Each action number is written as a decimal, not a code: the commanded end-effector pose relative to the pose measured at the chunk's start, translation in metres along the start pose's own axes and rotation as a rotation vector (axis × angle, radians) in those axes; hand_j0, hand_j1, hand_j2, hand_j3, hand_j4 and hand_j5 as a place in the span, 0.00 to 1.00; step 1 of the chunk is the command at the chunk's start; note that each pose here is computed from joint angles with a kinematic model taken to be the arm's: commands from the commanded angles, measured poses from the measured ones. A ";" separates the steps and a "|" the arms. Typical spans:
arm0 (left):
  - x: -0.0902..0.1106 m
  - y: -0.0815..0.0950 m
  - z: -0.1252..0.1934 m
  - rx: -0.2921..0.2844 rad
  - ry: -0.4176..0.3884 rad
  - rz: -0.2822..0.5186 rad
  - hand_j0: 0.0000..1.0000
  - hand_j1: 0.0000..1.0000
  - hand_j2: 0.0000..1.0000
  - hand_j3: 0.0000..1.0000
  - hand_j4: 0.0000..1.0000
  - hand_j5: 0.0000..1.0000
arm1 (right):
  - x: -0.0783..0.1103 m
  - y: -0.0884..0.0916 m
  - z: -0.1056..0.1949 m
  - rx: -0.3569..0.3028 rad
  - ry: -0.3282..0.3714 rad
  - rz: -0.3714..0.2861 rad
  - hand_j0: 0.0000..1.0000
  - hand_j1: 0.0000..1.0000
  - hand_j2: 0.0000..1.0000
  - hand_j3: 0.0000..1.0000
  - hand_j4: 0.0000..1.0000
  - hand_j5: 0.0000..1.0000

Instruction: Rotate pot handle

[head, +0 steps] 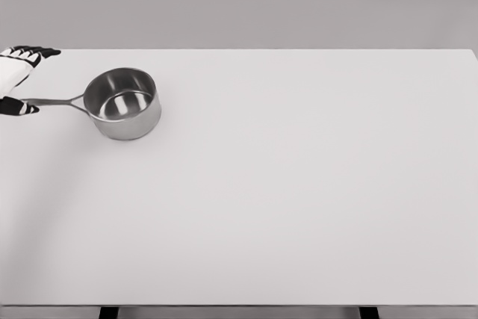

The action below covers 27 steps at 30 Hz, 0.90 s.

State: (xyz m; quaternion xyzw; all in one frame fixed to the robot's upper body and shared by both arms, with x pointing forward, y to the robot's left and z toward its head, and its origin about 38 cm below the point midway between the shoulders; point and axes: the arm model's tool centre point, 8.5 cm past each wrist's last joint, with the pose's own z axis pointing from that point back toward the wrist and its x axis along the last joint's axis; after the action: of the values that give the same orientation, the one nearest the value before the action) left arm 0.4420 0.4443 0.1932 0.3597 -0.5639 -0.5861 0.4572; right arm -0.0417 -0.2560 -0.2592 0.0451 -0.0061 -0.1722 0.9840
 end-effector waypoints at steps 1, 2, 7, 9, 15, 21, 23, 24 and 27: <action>-0.003 -0.007 -0.001 -0.012 0.009 0.020 1.00 1.00 1.00 1.00 1.00 1.00 | 0.000 0.000 0.000 0.000 -0.001 0.000 1.00 1.00 1.00 1.00 1.00 1.00; -0.003 -0.008 -0.004 -0.016 0.008 0.025 1.00 1.00 1.00 1.00 1.00 1.00 | 0.000 0.000 0.000 0.000 0.000 0.000 1.00 1.00 1.00 1.00 1.00 1.00; -0.005 -0.006 -0.011 -0.020 0.010 0.031 1.00 1.00 1.00 1.00 1.00 1.00 | 0.000 0.000 0.000 0.000 0.000 0.000 1.00 1.00 1.00 1.00 1.00 1.00; -0.006 -0.005 -0.012 -0.021 0.013 0.036 1.00 1.00 1.00 1.00 1.00 1.00 | 0.000 0.000 0.000 0.000 0.000 0.000 1.00 1.00 1.00 1.00 1.00 1.00; -0.003 -0.004 -0.015 -0.018 -0.002 0.038 1.00 1.00 1.00 1.00 1.00 1.00 | 0.000 0.000 0.000 0.000 -0.001 0.000 1.00 1.00 1.00 1.00 1.00 1.00; 0.024 0.018 -0.006 0.086 -0.111 0.072 1.00 1.00 1.00 1.00 1.00 1.00 | 0.000 0.000 0.000 0.000 0.000 0.000 1.00 1.00 1.00 1.00 1.00 1.00; 0.032 0.027 0.011 0.131 -0.148 0.086 1.00 1.00 1.00 1.00 1.00 1.00 | 0.000 0.000 0.000 0.000 0.000 0.000 1.00 1.00 1.00 1.00 1.00 1.00; 0.036 0.031 0.020 0.157 -0.165 0.092 1.00 1.00 1.00 1.00 1.00 1.00 | 0.000 0.000 0.000 0.000 0.000 0.000 1.00 1.00 1.00 1.00 1.00 1.00; 0.052 0.058 0.062 0.276 -0.249 0.099 1.00 1.00 1.00 1.00 1.00 1.00 | 0.000 0.000 0.000 0.000 -0.001 0.000 1.00 1.00 1.00 1.00 1.00 1.00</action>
State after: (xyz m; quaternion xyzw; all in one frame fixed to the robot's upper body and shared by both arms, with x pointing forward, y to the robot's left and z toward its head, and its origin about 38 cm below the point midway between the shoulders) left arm 0.3811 0.4245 0.2003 0.2971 -0.6528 -0.5524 0.4248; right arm -0.0417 -0.2560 -0.2592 0.0451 -0.0062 -0.1722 0.9840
